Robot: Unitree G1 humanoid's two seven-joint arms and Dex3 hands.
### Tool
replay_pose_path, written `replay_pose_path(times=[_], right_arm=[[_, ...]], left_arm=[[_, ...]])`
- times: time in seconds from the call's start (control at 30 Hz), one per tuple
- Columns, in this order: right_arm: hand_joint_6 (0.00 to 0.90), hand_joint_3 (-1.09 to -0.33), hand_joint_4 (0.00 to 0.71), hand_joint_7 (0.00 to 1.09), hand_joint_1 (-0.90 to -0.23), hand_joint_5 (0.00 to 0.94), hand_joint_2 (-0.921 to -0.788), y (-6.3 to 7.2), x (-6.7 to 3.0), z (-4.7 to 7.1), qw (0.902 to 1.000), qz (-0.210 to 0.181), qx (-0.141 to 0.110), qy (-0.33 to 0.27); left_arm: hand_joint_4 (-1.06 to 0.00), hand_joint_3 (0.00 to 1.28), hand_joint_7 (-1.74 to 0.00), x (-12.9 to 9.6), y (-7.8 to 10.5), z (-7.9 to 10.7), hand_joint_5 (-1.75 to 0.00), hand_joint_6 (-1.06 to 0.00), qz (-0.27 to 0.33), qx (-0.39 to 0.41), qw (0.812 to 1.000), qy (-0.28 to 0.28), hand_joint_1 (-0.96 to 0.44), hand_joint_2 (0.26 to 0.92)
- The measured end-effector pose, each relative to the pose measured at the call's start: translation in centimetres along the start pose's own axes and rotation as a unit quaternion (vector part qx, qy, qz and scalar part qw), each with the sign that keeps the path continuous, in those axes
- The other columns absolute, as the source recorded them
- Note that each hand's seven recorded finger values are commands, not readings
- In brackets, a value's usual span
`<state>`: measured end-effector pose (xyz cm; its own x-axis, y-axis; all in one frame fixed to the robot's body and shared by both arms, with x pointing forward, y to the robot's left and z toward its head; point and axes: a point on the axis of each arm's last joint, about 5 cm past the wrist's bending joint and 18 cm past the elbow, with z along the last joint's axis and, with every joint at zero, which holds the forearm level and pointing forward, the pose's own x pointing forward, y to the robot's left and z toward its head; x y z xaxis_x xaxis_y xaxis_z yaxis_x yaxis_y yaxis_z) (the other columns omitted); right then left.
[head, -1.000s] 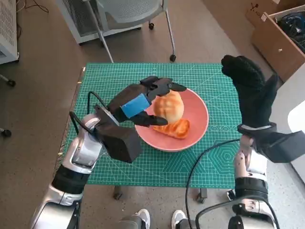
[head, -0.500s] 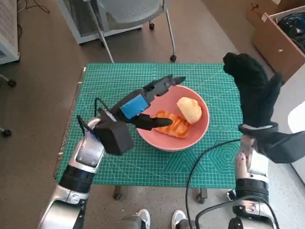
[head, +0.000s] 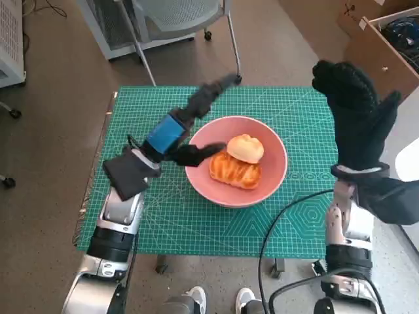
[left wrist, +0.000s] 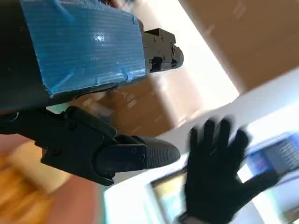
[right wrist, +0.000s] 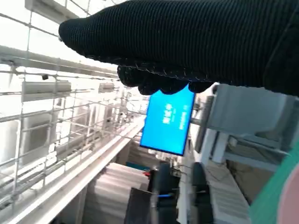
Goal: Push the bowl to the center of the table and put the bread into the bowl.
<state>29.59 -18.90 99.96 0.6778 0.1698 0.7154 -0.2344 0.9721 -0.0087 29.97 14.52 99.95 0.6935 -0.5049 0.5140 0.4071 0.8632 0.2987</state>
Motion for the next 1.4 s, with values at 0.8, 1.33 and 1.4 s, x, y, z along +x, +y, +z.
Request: replay_pose_path(times=[0.8, 1.33, 1.4], right_arm=[[0.092, -0.672, 0.233, 0.43, -0.655, 0.005, -0.921, 0.4, 1.4, 1.2, 0.9986, 0.029, -0.009, -0.042], [0.108, -0.66, 0.237, 0.43, -0.63, 0.004, -0.921, 0.6, 1.53, 1.3, 0.9991, 0.03, -0.006, -0.027], [0.106, -0.66, 0.237, 0.43, -0.63, 0.004, -0.921, 0.6, 1.5, 1.3, 0.9992, 0.03, -0.008, -0.026]], left_arm=[[-0.07, 0.38, -0.46, 0.0, 0.7, 1.5, -0.04, 0.0, 0.096, -0.065, 0.989, -0.094, -0.59, 0.921], [-0.06, 0.39, -0.47, 0.0, 0.3, 1.5, -0.05, 0.0, 0.107, -0.077, 0.985, -0.107, -0.57, 0.92], [-0.05, 0.39, -0.48, -0.1, 0.4, 1.6, -0.05, 0.0, 0.111, -0.079, 0.985, -0.11, -0.57, 0.921]])
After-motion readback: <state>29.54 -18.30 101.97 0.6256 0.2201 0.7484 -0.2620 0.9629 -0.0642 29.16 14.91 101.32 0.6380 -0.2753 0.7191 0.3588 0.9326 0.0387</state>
